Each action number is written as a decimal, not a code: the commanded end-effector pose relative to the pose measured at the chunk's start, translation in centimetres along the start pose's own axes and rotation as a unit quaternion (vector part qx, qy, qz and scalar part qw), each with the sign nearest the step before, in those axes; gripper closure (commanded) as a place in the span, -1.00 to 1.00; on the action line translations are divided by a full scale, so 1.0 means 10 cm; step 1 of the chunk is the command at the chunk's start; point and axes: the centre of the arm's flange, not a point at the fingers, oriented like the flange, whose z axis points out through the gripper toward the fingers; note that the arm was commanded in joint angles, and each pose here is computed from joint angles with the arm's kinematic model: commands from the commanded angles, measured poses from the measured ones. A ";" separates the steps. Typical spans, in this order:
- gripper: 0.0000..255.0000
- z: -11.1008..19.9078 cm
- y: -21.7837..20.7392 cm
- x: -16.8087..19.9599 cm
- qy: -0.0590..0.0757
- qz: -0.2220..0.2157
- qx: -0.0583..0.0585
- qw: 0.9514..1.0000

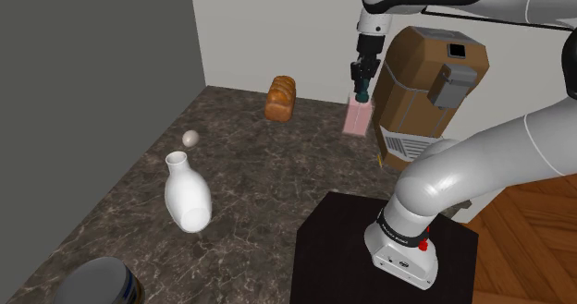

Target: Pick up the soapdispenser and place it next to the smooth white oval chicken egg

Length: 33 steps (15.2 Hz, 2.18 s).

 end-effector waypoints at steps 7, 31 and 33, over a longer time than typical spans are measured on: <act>1.00 -0.41 -0.03 -0.05 0.000 0.000 0.000 1.000; 1.00 -0.91 -0.74 0.80 0.000 0.000 0.000 1.000; 1.00 -0.85 -0.89 1.01 0.000 0.000 0.000 1.000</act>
